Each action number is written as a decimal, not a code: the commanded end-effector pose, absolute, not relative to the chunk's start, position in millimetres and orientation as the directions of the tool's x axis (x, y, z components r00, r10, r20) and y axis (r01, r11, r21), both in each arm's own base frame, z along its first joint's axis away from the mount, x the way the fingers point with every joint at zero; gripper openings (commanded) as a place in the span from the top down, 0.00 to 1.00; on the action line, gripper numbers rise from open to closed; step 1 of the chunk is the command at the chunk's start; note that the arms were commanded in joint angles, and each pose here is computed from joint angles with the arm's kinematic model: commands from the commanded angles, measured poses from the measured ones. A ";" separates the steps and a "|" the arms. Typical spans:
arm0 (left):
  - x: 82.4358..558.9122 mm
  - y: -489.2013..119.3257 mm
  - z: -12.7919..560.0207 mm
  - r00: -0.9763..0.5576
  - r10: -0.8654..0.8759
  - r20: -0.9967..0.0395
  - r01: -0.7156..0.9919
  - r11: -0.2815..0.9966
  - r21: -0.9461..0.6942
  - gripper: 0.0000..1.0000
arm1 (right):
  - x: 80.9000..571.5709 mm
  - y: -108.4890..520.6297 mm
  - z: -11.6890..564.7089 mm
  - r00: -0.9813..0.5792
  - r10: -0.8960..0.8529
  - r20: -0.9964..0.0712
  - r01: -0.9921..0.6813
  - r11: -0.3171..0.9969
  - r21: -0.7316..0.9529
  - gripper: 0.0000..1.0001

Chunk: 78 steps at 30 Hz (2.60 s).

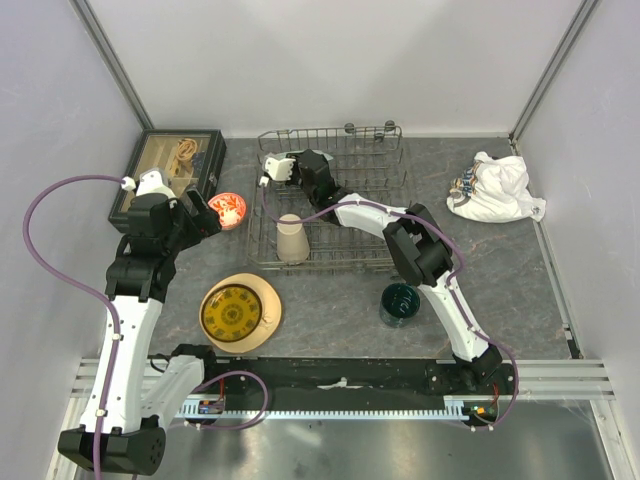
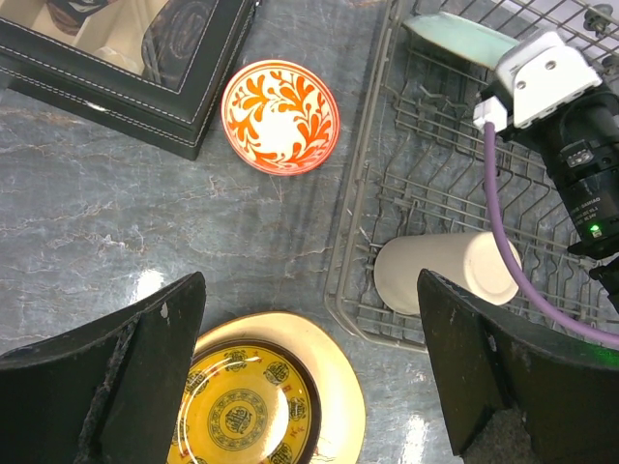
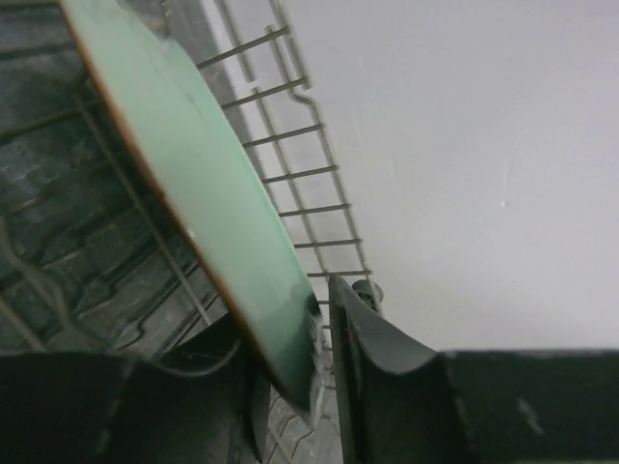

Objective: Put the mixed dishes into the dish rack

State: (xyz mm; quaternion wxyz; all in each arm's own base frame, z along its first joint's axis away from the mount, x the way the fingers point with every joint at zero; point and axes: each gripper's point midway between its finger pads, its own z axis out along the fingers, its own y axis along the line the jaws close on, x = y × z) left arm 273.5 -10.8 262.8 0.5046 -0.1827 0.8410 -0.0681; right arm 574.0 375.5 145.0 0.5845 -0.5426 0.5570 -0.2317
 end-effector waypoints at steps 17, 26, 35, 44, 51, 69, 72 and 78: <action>274.2 -15.1 273.3 -0.391 -0.399 -0.829 -0.214 0.916 -0.340 0.04 | 562.5 382.6 252.9 0.397 -0.746 -0.534 -0.142 0.525 -0.839 0.37; 268.4 -14.4 282.3 -0.369 -0.402 -0.838 -0.209 0.914 -0.346 0.04 | 547.9 383.3 254.8 0.402 -0.722 -0.564 -0.173 0.545 -0.821 0.32; 262.3 -16.3 286.5 -0.362 -0.416 -0.834 -0.204 0.908 -0.365 0.04 | 524.6 386.9 259.7 0.415 -0.696 -0.586 -0.206 0.555 -0.806 0.28; 259.6 -19.1 284.7 -0.369 -0.430 -0.824 -0.201 0.902 -0.381 0.04 | 509.6 381.8 260.4 0.417 -0.698 -0.583 -0.212 0.549 -0.809 0.26; 259.7 -20.6 285.1 -0.371 -0.433 -0.822 -0.195 0.901 -0.387 0.04 | 496.2 376.3 255.9 0.414 -0.698 -0.584 -0.221 0.545 -0.809 0.26; 255.2 -30.4 249.1 -0.479 -0.432 -0.764 -0.196 0.901 -0.387 0.04 | 415.7 308.5 350.5 0.261 -0.381 -0.887 -0.230 0.868 -0.440 0.14; 253.1 -34.5 238.0 -0.506 -0.429 -0.748 -0.186 0.901 -0.392 0.04 | 387.5 291.3 362.3 0.140 -0.165 -0.976 -0.293 0.935 -0.199 0.12; 247.8 -44.7 216.9 -0.570 -0.417 -0.708 -0.157 0.901 -0.404 0.04 | 306.1 290.8 357.7 -0.121 0.126 -0.985 -0.487 0.857 0.169 0.15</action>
